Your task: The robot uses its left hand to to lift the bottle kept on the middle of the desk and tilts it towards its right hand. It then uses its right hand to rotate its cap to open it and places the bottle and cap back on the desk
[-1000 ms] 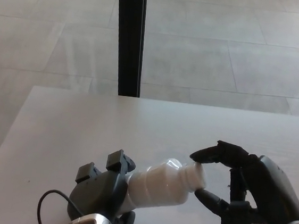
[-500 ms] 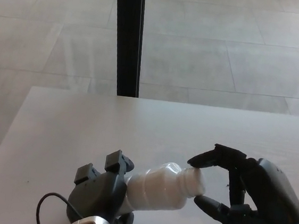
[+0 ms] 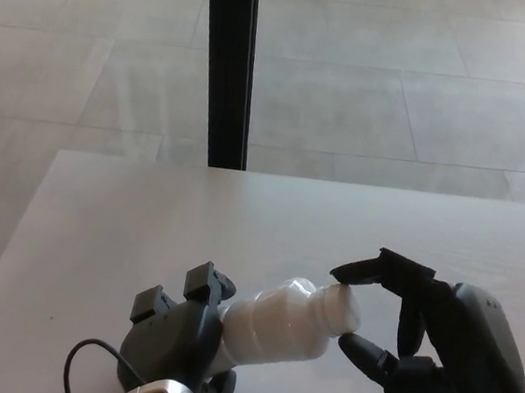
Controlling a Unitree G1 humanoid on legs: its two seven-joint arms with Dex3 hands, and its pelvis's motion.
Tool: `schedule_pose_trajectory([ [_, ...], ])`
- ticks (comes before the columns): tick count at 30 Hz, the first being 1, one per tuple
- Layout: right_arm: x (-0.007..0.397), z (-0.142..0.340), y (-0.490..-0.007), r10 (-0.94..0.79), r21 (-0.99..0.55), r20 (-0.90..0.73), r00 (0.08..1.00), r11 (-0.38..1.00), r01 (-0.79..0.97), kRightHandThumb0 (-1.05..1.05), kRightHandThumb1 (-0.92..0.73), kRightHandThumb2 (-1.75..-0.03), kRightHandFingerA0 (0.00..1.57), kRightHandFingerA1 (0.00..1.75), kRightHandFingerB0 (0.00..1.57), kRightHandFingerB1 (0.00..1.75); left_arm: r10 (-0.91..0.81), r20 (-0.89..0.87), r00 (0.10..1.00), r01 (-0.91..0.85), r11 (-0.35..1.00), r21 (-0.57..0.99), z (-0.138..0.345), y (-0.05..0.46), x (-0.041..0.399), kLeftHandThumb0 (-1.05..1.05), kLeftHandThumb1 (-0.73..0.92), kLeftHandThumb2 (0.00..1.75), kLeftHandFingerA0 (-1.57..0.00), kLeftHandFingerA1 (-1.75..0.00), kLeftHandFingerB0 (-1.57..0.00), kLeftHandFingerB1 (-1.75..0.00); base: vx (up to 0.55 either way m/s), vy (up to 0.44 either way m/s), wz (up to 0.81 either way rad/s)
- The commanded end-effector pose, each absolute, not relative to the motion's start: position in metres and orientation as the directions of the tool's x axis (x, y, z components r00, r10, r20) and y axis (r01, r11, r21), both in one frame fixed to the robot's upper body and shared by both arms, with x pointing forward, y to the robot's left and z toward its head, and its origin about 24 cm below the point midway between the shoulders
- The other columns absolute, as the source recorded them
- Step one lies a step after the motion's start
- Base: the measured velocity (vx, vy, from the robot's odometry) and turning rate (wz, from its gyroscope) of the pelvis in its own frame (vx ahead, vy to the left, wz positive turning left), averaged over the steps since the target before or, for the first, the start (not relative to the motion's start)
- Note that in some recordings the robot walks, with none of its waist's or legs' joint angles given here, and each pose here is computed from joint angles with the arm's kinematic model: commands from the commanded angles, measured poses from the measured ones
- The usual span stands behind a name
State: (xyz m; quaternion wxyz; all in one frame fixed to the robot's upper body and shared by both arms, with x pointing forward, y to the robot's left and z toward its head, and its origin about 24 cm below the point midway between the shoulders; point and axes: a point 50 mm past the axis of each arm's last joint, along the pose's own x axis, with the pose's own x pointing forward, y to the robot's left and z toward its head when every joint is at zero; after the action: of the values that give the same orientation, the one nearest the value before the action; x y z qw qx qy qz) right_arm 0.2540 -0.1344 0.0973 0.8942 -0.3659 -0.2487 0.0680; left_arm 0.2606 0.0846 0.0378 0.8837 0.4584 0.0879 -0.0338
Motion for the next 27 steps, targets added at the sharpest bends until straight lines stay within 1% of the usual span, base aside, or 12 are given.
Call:
schedule_pose_trajectory([
  [1,0.2491,0.1225,-0.1292,0.343,-0.607,0.707,0.619,0.743,0.282,-0.38,-0.7,-0.75,0.92,1.75,0.78,1.02,-0.013,-0.306,0.952,0.26,0.56,0.786,0.0153,0.0828,0.2477,0.14,0.45,1.31,-0.91,-1.6,-0.84,-1.24,0.0,0.0,0.0],
  [2,0.2497,0.1229,-0.1292,0.361,-0.614,0.71,0.605,0.737,0.281,-0.36,-0.65,-0.81,0.92,1.75,0.79,1.03,-0.012,-0.305,0.952,0.259,0.558,0.788,0.0152,0.0827,0.2478,0.15,0.46,1.3,-0.9,-1.62,-0.83,-1.25,0.0,0.0,0.0],
  [9,0.2503,0.1212,-0.1274,0.532,-0.727,0.643,0.551,0.649,0.223,-0.39,-0.57,-0.93,0.95,1.75,0.83,1.06,-0.008,-0.309,0.951,0.258,0.571,0.78,0.0146,0.0841,0.2477,0.12,0.49,1.26,-0.92,-1.64,-0.82,-1.24,0.0,0.0,0.0],
  [10,0.2499,0.1203,-0.1272,0.56,-0.747,0.625,0.544,0.63,0.211,-0.36,-0.58,-0.93,0.99,1.75,0.82,1.1,-0.007,-0.311,0.95,0.26,0.566,0.782,0.0144,0.0844,0.2479,0.12,0.49,1.24,-0.89,-1.63,-0.81,-1.21,0.0,0.0,0.0],
  [11,0.2494,0.1193,-0.1268,0.587,-0.763,0.613,0.529,0.615,0.201,-0.4,-0.56,-0.97,0.96,1.7,0.88,1.09,-0.002,-0.312,0.95,0.259,0.564,0.784,0.0144,0.0844,0.2479,0.13,0.46,1.27,-0.9,-1.59,-0.83,-1.08,0.0,0.0,0.0],
  [15,0.2474,0.1167,-0.1268,0.65,-0.803,0.57,0.502,0.571,0.171,-0.41,-0.54,-0.95,0.95,1.69,0.89,1.09,-0.001,-0.315,0.949,0.26,0.566,0.782,0.0141,0.0841,0.2489,0.13,0.46,1.28,-0.89,-1.57,-0.84,-1.1,0.0,0.0,0.0],
  [16,0.2468,0.1157,-0.1268,0.682,-0.821,0.551,0.48,0.545,0.169,-0.42,-0.56,-0.89,0.94,1.69,0.88,1.04,0.004,-0.316,0.949,0.257,0.571,0.779,0.0133,0.0842,0.2487,0.05,0.54,1.25,-0.88,-1.57,-0.82,-1.09,0.0,0.0,0.0],
  [17,0.2462,0.1148,-0.1273,0.714,-0.842,0.527,0.462,0.513,0.168,-0.42,-0.59,-0.87,0.95,1.7,0.85,1.06,0.008,-0.31,0.951,0.248,0.581,0.775,0.0125,0.0844,0.2481,0.07,0.5,1.29,-0.9,-1.58,-0.84,-1.15,0.0,0.0,0.0],
  [21,0.2483,0.1177,-0.1291,0.746,-0.855,0.51,0.428,0.492,0.161,-0.43,-0.64,-0.8,0.95,1.73,0.86,1.07,0.005,-0.312,0.95,0.251,0.58,0.775,0.0132,0.084,0.2479,0.13,0.46,1.31,-0.88,-1.6,-0.83,-1.19,0.0,0.0,0.0],
  [22,0.2486,0.1185,-0.1295,0.751,-0.86,0.503,0.427,0.482,0.166,-0.44,-0.67,-0.77,0.95,1.75,0.85,1.1,0.006,-0.322,0.947,0.262,0.567,0.781,0.0132,0.0842,0.2482,0.1,0.48,1.27,-0.86,-1.55,-0.82,-1.06,0.0,0.0,0.0],
  [24,0.2493,0.1196,-0.1306,0.766,-0.871,0.486,0.42,0.462,0.166,-0.43,-0.7,-0.79,0.93,1.72,0.83,1.1,0.026,-0.35,0.937,0.269,0.586,0.764,0.0126,0.0842,0.2479,-0.02,0.59,1.18,-0.82,-1.61,-0.75,-1.09,0.0,0.0,0.0],
  [27,0.2504,0.1217,-0.1314,0.774,-0.875,0.479,0.414,0.456,0.162,-0.44,-0.67,-0.84,0.91,1.72,0.83,1.14,0.014,-0.329,0.944,0.262,0.575,0.775,0.0132,0.0834,0.2475,0.09,0.51,1.23,-0.85,-1.65,-0.77,-1.26,0.0,0.0,0.0],
])
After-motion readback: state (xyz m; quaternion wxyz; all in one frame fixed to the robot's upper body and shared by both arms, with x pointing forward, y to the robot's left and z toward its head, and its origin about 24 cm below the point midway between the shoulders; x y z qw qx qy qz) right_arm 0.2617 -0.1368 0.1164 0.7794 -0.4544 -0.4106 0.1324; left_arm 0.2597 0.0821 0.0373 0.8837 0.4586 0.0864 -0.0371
